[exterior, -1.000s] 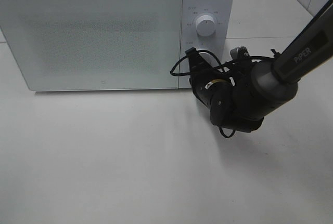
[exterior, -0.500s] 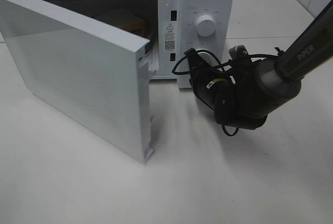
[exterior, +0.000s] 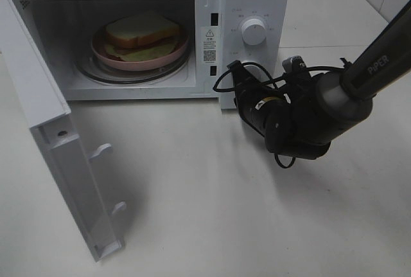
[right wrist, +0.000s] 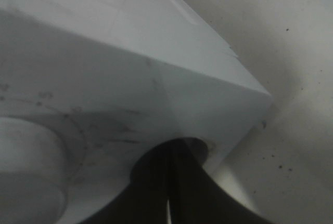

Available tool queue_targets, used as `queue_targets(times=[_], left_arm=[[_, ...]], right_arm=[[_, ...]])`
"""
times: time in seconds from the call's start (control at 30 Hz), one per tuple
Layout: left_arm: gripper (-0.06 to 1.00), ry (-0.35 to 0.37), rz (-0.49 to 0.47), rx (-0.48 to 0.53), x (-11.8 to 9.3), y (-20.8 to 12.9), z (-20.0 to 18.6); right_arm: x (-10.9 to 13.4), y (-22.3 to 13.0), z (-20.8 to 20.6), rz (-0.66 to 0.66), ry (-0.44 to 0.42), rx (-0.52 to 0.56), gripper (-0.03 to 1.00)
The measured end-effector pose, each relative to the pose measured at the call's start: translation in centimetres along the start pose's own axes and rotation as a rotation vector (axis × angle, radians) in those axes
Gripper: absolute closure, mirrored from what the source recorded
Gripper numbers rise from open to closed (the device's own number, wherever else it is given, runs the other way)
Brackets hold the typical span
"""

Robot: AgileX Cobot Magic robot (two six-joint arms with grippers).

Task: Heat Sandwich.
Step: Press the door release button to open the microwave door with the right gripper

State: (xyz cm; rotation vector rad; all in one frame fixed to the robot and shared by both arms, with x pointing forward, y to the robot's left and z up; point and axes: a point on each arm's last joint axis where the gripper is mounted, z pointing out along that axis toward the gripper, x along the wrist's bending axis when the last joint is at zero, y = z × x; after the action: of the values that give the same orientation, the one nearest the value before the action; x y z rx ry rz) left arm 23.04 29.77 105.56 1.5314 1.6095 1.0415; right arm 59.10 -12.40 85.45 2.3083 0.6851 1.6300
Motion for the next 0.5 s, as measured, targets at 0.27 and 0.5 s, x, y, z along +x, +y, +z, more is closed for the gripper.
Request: queue_targets(times=[0.27, 0.5], left_arm=[[0.27, 0.000, 0.000, 0.000, 0.00, 0.00, 0.00], [0.27, 0.000, 0.000, 0.000, 0.00, 0.00, 0.00]], right_arm=[[-0.01, -0.01, 0.00, -0.038, -0.001, 0.001, 0.96], [0.10, 0.39, 0.13, -0.051, -0.073, 0.072, 0.96]])
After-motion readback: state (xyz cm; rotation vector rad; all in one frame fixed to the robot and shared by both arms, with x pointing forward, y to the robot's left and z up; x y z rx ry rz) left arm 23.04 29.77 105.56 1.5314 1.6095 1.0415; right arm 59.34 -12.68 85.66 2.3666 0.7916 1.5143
